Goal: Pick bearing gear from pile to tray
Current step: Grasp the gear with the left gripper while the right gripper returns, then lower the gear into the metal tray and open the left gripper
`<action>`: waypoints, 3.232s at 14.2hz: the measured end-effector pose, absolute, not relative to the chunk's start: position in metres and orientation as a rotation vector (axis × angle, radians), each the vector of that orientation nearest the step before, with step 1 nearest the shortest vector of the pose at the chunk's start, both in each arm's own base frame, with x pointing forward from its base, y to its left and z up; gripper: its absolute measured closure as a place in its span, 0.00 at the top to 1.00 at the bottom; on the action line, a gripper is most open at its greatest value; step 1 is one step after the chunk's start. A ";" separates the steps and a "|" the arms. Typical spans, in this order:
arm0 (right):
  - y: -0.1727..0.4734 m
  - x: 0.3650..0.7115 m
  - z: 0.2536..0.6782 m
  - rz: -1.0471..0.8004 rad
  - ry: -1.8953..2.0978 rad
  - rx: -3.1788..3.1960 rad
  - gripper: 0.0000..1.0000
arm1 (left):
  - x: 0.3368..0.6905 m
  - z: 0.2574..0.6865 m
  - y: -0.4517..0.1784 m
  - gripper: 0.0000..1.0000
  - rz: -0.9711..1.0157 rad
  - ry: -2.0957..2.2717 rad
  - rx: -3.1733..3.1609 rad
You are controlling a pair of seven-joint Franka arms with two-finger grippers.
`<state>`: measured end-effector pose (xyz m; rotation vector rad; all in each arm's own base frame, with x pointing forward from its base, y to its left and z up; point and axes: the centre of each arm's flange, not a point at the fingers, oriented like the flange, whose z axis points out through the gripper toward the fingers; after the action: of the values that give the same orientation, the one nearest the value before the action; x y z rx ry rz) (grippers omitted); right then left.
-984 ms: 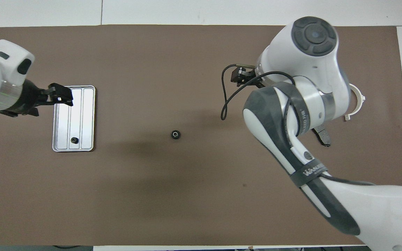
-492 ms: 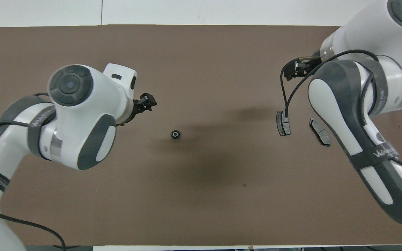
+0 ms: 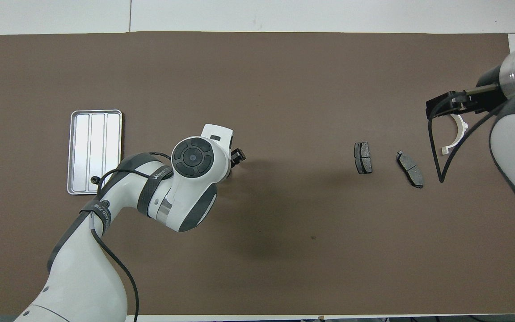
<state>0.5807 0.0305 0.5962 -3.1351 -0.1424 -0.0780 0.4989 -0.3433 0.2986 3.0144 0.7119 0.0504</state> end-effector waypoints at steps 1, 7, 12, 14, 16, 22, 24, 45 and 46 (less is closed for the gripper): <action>0.031 0.564 0.608 -0.091 -0.143 -3.140 1.00 | 0.499 0.299 -0.343 1.00 0.051 0.713 3.014; 0.001 0.530 0.631 -0.116 -0.050 -3.154 1.00 | 0.498 0.291 -0.344 0.80 0.042 0.712 3.021; 0.003 0.533 0.627 -0.103 -0.050 -3.143 1.00 | 0.497 0.293 -0.346 0.52 0.045 0.706 3.021; 0.004 0.535 0.624 -0.099 -0.051 -3.142 1.00 | 0.497 0.297 -0.347 0.35 0.044 0.705 3.022; 0.004 0.535 0.624 -0.100 -0.051 -3.142 1.00 | 0.499 0.299 -0.346 0.35 0.022 0.713 3.038; 0.007 0.535 0.624 -0.101 -0.058 -3.141 1.00 | 0.554 0.407 -0.209 0.35 -0.033 0.580 3.102; 0.007 0.535 0.624 -0.101 -0.058 -3.141 1.00 | 0.574 0.408 -0.137 0.35 -0.018 0.458 3.114; 0.007 0.536 0.634 -0.133 -0.060 -3.140 1.00 | 0.603 0.306 0.003 0.63 0.069 0.286 3.132; 0.007 0.536 0.634 -0.133 -0.060 -3.140 1.00 | 0.605 0.319 0.003 0.73 0.067 0.288 3.132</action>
<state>0.5357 0.0074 0.6336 -3.1403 -0.0601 -0.1328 0.6055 0.0033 0.3186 3.1315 0.2883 0.0666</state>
